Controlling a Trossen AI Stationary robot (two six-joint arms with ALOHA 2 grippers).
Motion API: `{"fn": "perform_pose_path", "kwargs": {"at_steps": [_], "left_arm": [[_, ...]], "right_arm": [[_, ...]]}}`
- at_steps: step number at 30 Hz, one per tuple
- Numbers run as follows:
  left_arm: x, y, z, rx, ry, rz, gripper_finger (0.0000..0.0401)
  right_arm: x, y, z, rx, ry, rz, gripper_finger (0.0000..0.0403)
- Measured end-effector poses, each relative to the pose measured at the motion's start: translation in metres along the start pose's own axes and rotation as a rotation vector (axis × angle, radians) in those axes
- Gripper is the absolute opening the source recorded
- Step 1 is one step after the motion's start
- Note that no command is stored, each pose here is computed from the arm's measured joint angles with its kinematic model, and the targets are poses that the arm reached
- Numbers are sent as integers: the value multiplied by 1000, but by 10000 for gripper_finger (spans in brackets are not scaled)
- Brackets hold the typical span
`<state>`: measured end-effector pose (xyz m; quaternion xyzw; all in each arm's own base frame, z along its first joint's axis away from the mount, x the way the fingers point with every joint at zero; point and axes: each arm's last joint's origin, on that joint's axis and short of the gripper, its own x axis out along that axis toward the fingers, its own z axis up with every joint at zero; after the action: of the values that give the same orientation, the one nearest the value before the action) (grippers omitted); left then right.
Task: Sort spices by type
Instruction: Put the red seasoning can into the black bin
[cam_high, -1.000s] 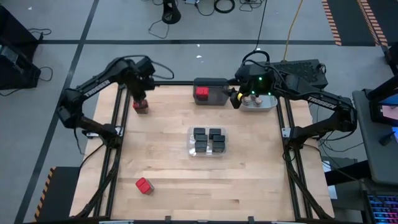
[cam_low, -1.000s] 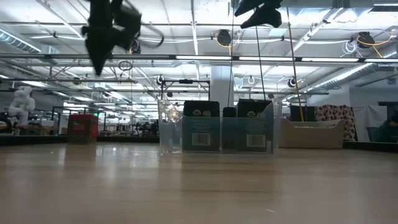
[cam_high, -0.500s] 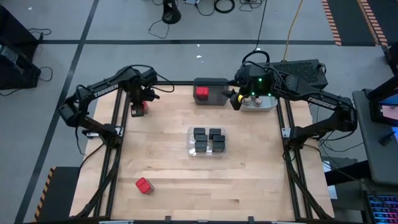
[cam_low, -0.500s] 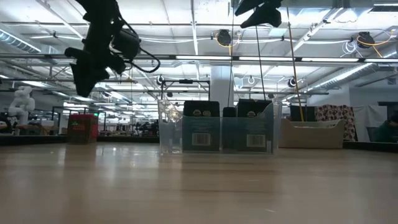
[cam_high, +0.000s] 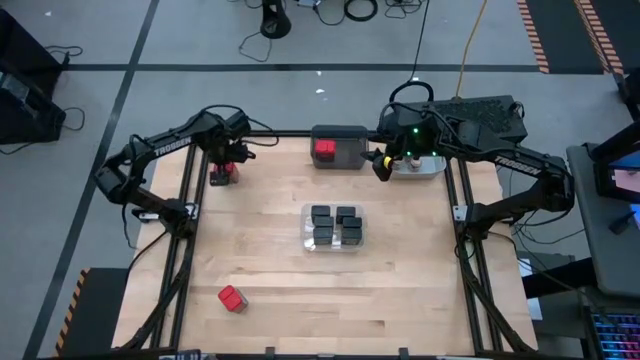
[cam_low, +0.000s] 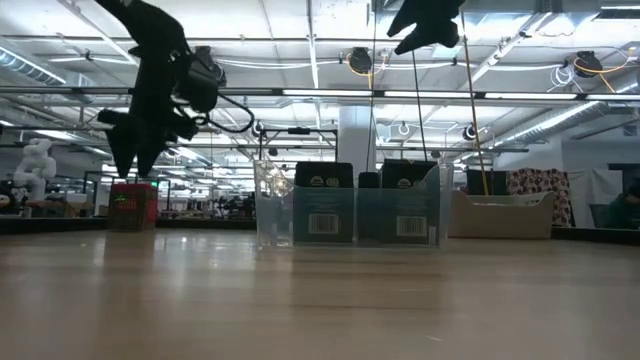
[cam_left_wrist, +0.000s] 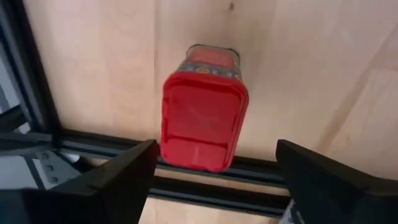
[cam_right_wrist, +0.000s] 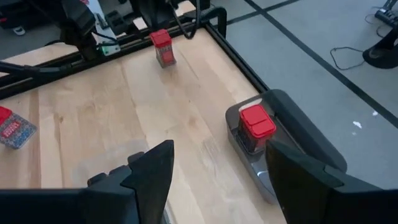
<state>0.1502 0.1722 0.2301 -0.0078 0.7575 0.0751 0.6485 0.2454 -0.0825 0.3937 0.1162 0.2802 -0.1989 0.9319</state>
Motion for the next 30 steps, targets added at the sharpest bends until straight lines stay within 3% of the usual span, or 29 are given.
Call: {"fn": "perform_pose_path", "kwargs": {"at_steps": [11,18,30], "left_arm": [[16,2,3,4,-2,87,343],[33,-4,2,32,23,67,343],[34,-4,1,31,27,67,332]], "right_arm": [[0,0,3,-43,-32,4,235],[0,0,3,-43,-33,4,235],[0,0,3,-34,-33,4,235]]}}
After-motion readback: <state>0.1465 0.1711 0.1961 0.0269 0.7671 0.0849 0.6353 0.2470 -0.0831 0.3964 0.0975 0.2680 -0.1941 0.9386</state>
